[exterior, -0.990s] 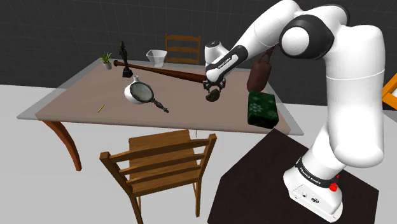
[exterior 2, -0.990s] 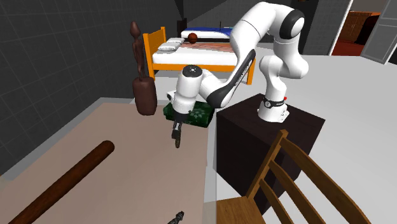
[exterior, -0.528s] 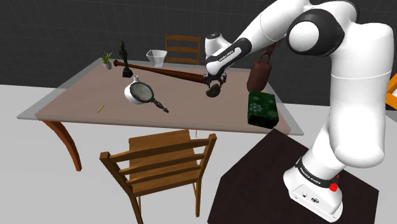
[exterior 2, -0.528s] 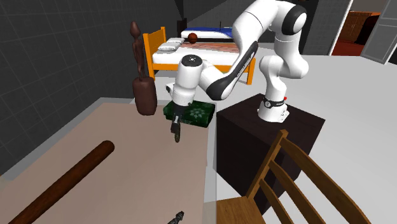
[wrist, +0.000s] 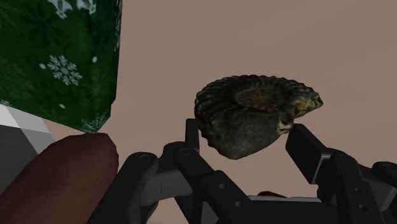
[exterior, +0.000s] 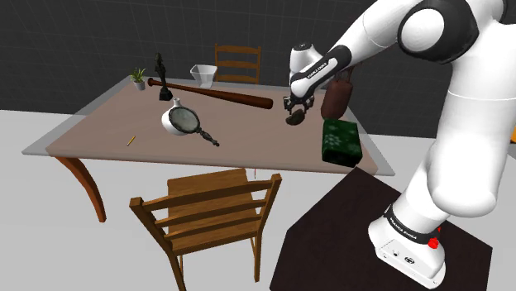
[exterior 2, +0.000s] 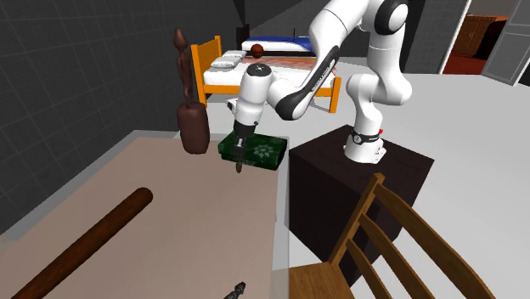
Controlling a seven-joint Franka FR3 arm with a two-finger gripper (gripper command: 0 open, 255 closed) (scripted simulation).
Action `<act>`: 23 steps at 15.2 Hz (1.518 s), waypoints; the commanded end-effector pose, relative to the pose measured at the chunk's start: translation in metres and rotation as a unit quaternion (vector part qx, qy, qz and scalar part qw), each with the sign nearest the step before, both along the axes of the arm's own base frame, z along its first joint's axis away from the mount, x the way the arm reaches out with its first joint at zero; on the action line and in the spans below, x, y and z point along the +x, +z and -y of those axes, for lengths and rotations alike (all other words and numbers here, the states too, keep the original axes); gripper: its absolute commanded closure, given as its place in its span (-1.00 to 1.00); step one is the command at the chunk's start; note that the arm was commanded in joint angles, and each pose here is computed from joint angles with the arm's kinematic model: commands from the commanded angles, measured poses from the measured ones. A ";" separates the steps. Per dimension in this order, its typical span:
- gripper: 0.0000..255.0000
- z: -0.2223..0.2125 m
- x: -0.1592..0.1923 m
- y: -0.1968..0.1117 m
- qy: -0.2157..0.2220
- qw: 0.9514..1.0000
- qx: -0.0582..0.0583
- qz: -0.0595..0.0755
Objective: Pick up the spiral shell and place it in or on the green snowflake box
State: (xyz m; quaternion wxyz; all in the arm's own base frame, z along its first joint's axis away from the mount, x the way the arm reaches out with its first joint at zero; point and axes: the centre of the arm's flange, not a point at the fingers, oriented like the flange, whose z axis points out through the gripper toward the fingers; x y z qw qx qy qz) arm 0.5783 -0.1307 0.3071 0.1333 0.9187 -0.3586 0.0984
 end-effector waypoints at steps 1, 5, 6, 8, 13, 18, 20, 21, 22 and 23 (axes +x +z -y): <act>1.00 0.020 -0.018 0.001 0.000 1.000 0.000 0.000; 1.00 0.059 -0.053 0.003 0.000 1.000 0.000 0.000; 1.00 0.069 -0.061 0.004 0.000 1.000 0.000 0.000; 1.00 0.089 -0.079 0.005 0.000 1.000 0.000 0.000; 1.00 0.138 -0.122 0.008 0.000 1.000 0.000 0.000; 1.00 0.194 -0.171 0.010 0.000 1.000 0.000 0.000; 1.00 0.194 -0.171 0.000 0.000 1.000 0.000 0.000; 1.00 0.194 -0.171 -0.005 0.000 1.000 0.000 0.000; 1.00 0.194 -0.171 -0.011 0.000 1.000 0.000 0.000; 1.00 0.194 -0.171 -0.016 0.000 1.000 0.000 0.000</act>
